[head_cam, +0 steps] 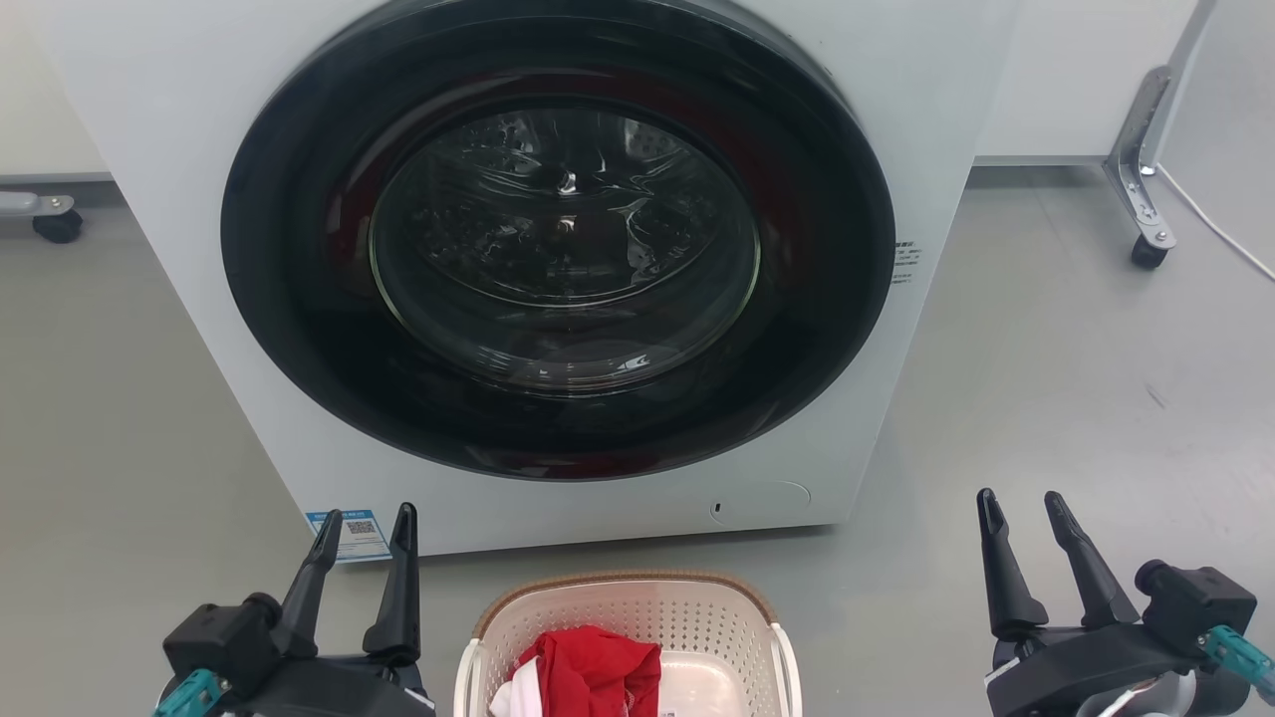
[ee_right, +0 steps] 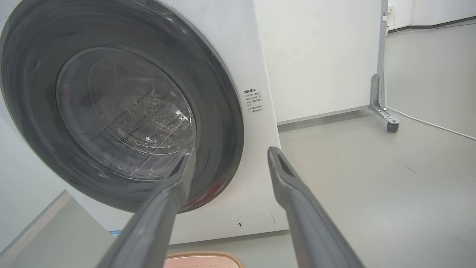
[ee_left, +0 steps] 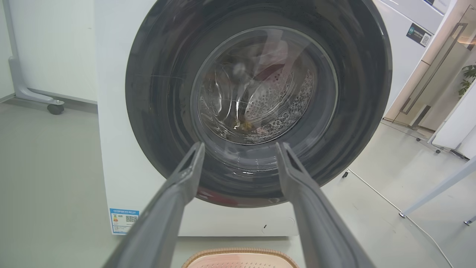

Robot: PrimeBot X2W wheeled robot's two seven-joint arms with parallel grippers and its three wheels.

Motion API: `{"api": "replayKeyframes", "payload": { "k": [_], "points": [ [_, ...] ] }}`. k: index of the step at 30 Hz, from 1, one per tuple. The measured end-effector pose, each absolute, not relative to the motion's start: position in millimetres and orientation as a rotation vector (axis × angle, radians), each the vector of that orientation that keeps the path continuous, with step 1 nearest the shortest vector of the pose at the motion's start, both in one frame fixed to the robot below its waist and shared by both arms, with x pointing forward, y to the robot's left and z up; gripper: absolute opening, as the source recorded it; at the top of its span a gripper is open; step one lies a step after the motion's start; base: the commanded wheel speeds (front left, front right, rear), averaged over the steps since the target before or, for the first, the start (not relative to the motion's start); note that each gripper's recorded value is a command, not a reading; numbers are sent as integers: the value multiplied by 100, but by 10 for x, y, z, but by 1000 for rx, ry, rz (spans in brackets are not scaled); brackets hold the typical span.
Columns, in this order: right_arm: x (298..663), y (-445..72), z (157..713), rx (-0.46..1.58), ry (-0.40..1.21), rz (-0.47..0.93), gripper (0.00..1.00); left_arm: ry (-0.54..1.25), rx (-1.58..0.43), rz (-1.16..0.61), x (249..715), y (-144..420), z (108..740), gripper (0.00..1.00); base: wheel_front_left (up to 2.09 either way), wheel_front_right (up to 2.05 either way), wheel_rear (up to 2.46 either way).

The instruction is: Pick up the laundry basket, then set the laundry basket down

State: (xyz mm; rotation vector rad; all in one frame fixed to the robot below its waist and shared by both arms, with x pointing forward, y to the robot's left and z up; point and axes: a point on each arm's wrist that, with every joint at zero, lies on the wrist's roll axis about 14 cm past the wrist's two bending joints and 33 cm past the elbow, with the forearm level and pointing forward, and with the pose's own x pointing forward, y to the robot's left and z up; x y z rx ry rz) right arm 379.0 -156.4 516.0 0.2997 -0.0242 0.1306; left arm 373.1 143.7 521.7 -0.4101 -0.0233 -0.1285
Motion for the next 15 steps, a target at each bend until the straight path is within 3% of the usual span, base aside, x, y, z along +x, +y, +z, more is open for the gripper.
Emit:
{"api": "replayKeyframes", "payload": {
  "k": [15],
  "points": [
    [3725,-1520,5166,114,-74,144,100,-145,-206,-159,3689,1350,5450,100,0,0,0]
  ]
}}
